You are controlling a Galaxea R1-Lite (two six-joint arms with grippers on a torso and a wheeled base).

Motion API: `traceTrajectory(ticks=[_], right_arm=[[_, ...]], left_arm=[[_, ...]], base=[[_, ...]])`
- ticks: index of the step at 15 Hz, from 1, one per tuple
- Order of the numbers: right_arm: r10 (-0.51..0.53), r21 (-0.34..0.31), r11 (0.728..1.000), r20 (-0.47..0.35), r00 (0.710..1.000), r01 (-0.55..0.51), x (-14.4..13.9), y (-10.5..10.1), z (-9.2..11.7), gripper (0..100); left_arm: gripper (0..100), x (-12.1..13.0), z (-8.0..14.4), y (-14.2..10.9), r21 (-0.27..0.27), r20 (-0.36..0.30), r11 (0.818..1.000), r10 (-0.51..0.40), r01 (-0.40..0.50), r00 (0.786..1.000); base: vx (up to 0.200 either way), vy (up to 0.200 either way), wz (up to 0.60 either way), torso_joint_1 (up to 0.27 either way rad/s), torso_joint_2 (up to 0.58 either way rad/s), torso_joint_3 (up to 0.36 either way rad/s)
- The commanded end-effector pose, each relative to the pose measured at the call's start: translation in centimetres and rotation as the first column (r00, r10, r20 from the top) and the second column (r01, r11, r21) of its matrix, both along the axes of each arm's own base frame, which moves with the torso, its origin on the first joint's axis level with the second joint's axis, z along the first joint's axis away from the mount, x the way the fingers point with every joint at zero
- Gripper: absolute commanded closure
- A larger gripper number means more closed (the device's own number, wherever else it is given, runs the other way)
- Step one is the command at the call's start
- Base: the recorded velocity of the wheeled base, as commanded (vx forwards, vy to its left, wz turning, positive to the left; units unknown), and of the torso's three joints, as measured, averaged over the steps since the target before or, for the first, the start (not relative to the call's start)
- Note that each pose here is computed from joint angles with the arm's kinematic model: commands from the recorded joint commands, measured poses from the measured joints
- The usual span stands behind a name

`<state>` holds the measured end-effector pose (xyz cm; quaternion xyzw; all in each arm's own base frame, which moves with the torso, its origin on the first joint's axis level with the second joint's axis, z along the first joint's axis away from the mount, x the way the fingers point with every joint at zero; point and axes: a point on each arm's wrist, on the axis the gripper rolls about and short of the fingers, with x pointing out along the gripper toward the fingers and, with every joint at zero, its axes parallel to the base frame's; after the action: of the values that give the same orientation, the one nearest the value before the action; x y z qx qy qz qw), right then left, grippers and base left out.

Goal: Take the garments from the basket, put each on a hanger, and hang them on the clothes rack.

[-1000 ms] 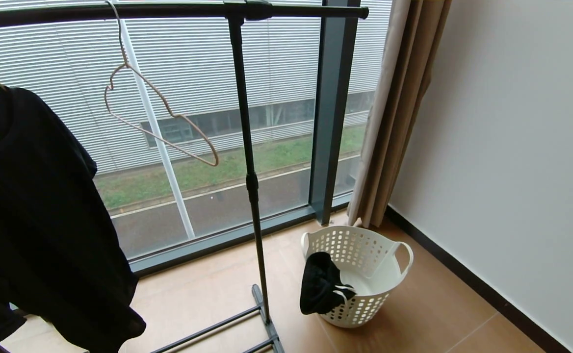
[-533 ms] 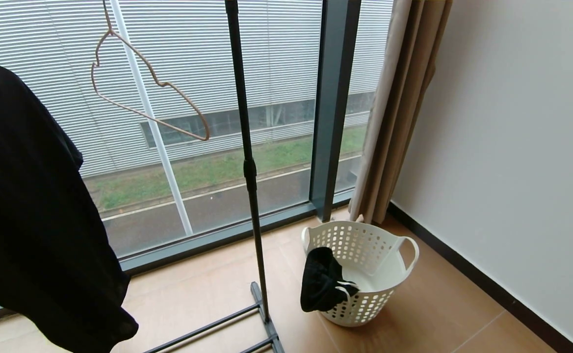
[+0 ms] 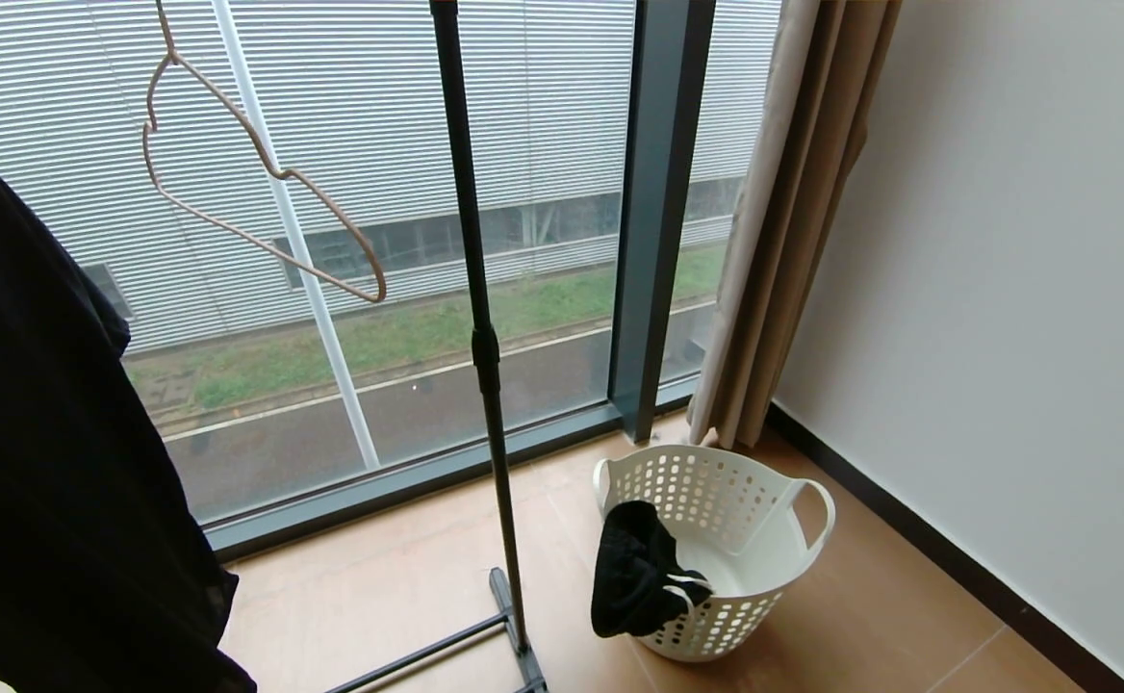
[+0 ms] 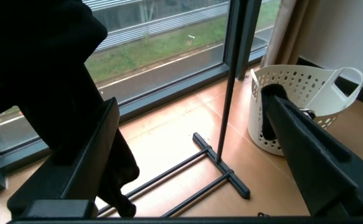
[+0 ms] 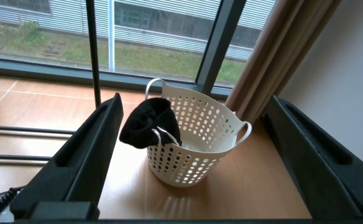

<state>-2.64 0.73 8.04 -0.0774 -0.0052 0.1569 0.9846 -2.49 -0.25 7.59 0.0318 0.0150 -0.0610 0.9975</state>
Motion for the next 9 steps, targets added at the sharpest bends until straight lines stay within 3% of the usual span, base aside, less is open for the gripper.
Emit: traceTrajectory(ticks=[1, 9], right_arm=[[-0.002, 0.001, 1.000, -0.005, 1.000, 0.002, 0.08, 0.00, -0.19, 0], [-0.005, 0.001, 1.000, -0.013, 1.000, 0.005, 0.18, -0.01, -0.48, 0]], left_arm=[[0, 0.00, 0.02, 0.00, -0.003, -0.002, 1.000, 0.000, 0.000, 1.000], [0, 0.00, 0.02, 0.00, -0.004, -0.002, 1.000, 0.000, 0.000, 1.000]], base=[[0.000, 0.000, 0.00, 0.000, 0.00, 0.000], [0.000, 0.000, 0.00, 0.002, 0.00, -0.177]])
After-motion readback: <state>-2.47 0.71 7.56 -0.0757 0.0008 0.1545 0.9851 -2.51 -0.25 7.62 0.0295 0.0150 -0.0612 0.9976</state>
